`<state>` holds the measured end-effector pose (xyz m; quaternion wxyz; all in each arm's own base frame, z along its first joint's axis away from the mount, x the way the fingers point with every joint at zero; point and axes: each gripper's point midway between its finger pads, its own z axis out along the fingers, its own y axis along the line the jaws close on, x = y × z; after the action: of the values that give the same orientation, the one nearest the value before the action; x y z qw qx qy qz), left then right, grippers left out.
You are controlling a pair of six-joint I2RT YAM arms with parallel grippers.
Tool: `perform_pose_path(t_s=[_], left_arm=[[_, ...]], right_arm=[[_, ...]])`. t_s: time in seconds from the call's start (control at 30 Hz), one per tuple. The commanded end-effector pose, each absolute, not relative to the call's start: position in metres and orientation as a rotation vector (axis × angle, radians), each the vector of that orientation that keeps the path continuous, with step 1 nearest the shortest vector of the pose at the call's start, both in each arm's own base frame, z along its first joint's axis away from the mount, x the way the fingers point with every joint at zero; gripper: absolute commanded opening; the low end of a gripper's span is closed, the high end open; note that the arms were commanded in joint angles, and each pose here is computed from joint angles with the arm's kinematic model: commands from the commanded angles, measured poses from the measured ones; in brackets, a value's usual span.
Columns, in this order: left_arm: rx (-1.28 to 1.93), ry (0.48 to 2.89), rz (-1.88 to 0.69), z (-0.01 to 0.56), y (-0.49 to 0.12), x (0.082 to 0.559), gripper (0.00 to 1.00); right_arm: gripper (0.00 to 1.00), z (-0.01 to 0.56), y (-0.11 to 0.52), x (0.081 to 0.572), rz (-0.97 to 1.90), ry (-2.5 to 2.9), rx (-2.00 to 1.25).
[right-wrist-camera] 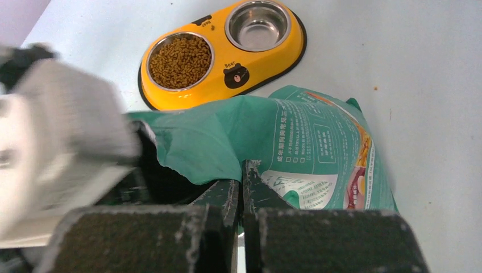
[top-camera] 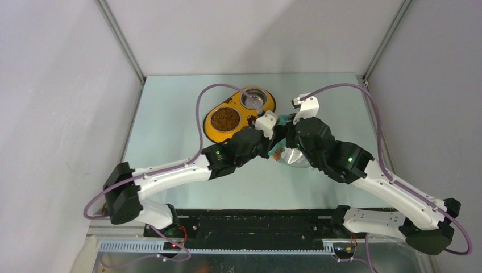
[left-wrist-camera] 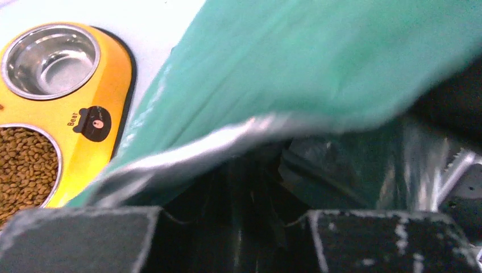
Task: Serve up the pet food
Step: Collect the pet food from the pet food bag.
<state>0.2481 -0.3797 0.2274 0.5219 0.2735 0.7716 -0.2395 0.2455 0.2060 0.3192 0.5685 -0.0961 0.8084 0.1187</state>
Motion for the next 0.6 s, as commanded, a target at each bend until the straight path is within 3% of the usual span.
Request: perform_pose_path(t_s=[0.0,0.23,0.57], left_arm=[[0.635,1.67,-0.799,0.273,-0.38,0.217,0.0],[0.656,1.583,-0.862,0.3,-0.34,0.177,0.0],[0.709,1.606,-0.802,0.281,-0.292,0.156,0.0]], right_arm=[[0.0,0.348,0.171,0.254,0.244,1.82,-0.061],[0.0,0.343,0.162,0.256,0.195,1.838,-0.091],[0.0,0.341,0.16,0.254,0.172,1.843,-0.144]])
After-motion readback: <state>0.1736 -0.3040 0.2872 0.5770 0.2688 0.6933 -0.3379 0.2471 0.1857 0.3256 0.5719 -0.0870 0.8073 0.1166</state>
